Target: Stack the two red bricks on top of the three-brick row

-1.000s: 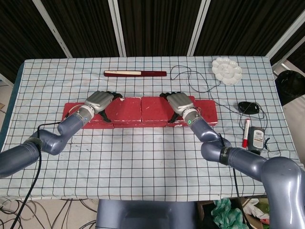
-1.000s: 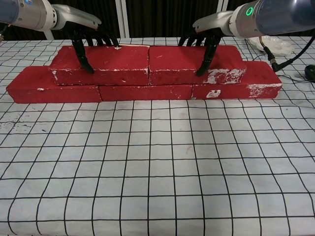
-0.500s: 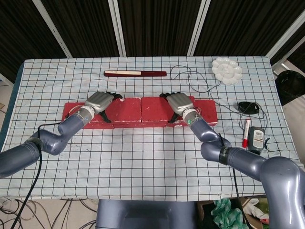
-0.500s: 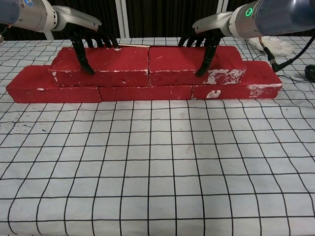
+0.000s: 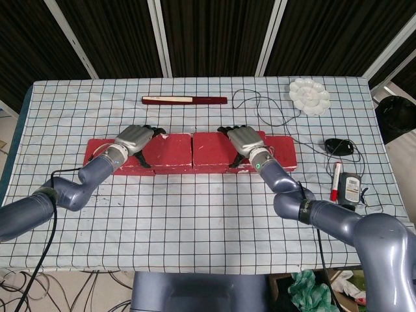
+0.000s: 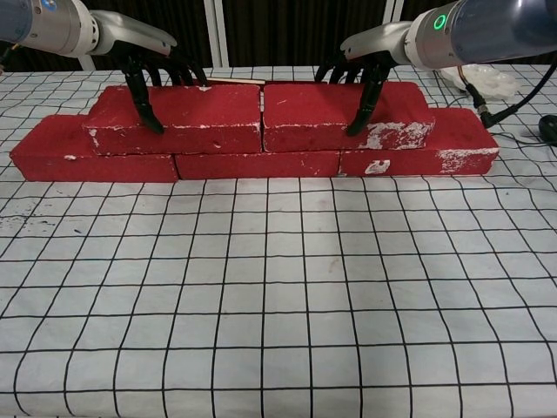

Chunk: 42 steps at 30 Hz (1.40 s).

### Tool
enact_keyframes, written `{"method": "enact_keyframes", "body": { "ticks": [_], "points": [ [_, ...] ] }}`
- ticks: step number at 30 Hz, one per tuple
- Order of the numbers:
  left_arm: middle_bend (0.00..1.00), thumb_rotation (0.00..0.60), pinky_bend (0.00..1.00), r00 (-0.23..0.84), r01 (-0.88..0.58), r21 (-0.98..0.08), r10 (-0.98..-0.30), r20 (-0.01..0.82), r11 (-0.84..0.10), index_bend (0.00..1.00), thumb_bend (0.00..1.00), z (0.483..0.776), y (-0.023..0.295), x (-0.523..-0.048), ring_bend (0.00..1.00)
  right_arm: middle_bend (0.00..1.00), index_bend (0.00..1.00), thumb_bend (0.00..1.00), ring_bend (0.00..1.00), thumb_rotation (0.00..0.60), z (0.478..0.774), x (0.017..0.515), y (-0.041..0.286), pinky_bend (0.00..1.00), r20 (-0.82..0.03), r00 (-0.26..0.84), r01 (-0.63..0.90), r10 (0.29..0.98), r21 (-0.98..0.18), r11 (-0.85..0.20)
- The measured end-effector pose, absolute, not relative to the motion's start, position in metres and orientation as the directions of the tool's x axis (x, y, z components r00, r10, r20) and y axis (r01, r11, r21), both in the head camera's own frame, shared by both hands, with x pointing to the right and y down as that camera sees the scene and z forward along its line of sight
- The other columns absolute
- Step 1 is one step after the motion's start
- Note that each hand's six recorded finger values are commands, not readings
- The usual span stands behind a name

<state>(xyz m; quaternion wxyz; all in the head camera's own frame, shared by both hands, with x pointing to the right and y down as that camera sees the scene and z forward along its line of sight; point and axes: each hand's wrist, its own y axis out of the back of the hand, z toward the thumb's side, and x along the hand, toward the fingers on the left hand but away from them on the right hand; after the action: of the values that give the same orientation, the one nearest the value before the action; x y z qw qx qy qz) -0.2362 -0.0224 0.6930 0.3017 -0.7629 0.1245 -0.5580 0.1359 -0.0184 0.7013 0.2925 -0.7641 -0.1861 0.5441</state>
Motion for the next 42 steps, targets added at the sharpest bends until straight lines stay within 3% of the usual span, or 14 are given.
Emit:
{"method": "enact_keyframes", "body": {
  "ticks": [20,42],
  "points": [
    [0.15,0.6,0.15,0.331,0.158,-0.595,-0.526,0.784,-0.788,0.09,0.0,0.6944,-0.0224,-0.2377,0.02,0.11,0.03,0.02,0.09,0.6,0.7029,0.136,-0.0169,0.19,-0.732,0.333,-0.041,0.595,-0.642,-0.766],
    [0.14,0.6,0.14,0.323,0.153,-0.598,-0.532,0.783,-0.787,0.08,0.0,0.6922,-0.0241,-0.2374,0.02,0.09,0.02,0.02,0.05,0.6,0.6994,0.1371,-0.0193,0.16,-0.723,0.333,-0.028,0.606,-0.65,-0.76]
  ]
}}
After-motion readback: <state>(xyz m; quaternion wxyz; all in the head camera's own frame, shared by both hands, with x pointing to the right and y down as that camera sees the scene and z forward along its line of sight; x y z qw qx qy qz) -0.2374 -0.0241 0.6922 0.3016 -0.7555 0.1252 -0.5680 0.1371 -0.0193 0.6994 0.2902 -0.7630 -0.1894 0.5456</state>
